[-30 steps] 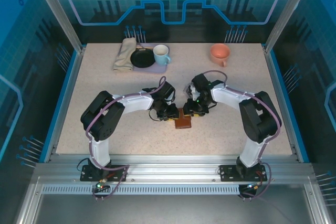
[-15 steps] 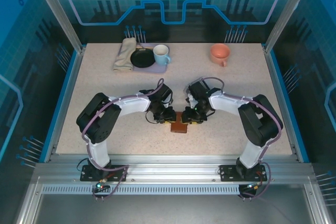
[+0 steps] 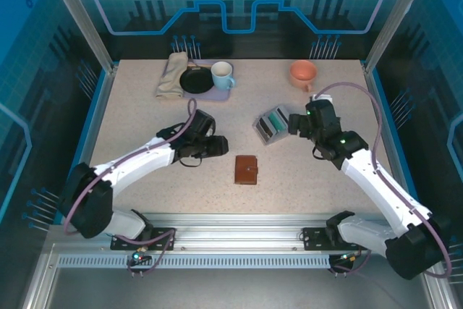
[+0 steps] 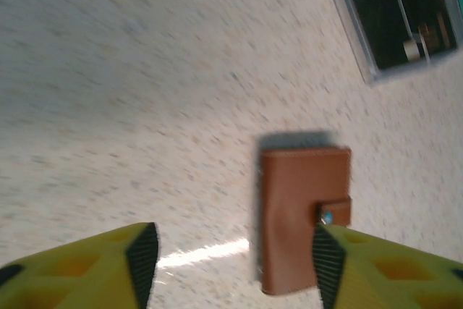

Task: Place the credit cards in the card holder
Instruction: Move the card holder to the bottom-center of the table, then reset both arms

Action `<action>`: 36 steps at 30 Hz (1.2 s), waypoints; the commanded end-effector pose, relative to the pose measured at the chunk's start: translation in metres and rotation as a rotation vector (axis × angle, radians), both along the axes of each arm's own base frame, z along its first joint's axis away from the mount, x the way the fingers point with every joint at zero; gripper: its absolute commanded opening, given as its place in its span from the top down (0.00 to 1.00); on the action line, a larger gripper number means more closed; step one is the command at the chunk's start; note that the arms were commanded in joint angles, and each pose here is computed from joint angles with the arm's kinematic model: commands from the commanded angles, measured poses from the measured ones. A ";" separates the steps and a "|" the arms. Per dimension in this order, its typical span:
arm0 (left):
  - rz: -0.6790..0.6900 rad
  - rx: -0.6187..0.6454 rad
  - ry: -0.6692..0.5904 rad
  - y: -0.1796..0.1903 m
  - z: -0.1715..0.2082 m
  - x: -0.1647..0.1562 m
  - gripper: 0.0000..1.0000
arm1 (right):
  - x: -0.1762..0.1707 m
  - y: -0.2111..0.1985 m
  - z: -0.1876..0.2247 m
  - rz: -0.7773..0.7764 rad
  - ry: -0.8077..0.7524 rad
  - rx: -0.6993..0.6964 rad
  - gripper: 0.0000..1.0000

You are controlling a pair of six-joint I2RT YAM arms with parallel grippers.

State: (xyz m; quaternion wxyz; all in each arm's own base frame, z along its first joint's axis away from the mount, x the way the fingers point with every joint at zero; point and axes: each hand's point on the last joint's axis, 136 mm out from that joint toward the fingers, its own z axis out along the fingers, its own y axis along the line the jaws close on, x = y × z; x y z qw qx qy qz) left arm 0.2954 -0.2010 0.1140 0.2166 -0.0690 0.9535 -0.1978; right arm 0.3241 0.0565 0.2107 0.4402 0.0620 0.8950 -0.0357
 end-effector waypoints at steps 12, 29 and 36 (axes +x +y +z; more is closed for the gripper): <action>0.424 0.260 -0.175 0.166 0.022 0.028 0.01 | 0.055 -0.038 -0.085 0.127 -0.084 -0.157 0.00; 0.495 0.336 -0.421 0.217 0.036 0.029 0.01 | 0.067 -0.031 -0.113 0.228 -0.300 -0.080 0.02; 0.457 0.462 -0.547 0.229 0.037 0.048 0.01 | 0.070 -0.048 -0.114 0.103 -0.277 -0.116 0.00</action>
